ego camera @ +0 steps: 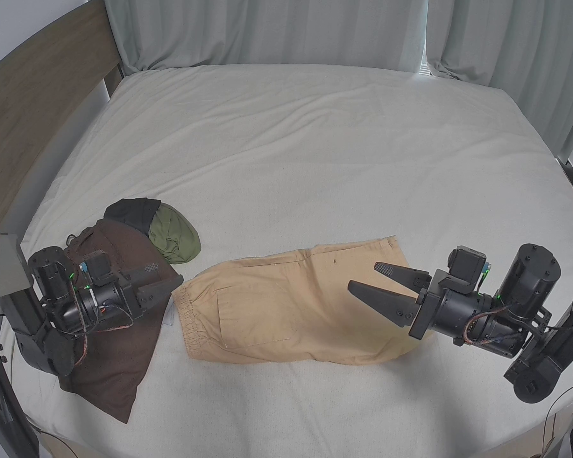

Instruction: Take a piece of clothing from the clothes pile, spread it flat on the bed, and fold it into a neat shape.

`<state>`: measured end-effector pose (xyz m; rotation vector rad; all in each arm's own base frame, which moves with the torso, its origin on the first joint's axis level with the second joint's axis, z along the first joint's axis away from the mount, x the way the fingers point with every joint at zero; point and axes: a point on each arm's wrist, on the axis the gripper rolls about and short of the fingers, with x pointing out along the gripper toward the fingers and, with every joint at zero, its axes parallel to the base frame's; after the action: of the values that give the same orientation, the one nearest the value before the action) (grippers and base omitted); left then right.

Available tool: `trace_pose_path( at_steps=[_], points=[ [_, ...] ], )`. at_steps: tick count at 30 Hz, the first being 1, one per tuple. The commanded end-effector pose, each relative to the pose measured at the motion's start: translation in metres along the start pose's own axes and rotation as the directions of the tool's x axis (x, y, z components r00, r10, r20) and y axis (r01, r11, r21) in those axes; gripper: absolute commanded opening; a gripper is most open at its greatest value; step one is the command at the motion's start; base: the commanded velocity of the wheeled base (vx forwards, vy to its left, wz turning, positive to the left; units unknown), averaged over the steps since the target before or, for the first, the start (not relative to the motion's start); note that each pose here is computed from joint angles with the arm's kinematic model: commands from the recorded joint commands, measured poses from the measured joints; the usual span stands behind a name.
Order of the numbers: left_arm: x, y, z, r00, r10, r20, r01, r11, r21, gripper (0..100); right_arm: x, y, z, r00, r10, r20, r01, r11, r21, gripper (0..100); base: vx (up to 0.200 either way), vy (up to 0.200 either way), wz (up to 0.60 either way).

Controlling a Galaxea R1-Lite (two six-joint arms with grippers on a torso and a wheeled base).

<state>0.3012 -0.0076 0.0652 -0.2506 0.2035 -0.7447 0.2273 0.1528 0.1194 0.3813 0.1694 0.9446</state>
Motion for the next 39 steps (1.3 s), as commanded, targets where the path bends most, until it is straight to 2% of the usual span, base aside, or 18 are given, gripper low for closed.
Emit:
trace_pose_path(
  at_steps=[1,7,17,39],
  points=[
    [0.003,0.011,-0.019,0.999,0.018,-0.046,-0.02,0.998,-0.053,100,0.002,-0.005,-0.008,0.999,-0.013,-0.03,0.013,1.0,0.013,100,0.0,0.0,0.0],
    [0.008,0.021,-0.038,0.996,0.03,-0.089,-0.038,0.995,-0.089,100,0.003,-0.009,-0.013,0.999,-0.024,-0.048,0.024,1.0,0.007,100,0.0,0.0,0.0],
    [0.014,0.039,-0.066,0.989,0.047,-0.144,-0.056,0.997,-0.055,100,0.003,-0.013,-0.015,0.998,-0.037,-0.052,0.038,0.999,0.008,100,0.0,0.0,0.0],
    [0.021,0.047,-0.108,0.971,0.038,-0.234,-0.074,0.987,-0.145,100,0.006,-0.018,-0.023,0.995,-0.049,-0.082,0.051,0.999,0.019,100,0.0,0.0,0.0]
  ],
)
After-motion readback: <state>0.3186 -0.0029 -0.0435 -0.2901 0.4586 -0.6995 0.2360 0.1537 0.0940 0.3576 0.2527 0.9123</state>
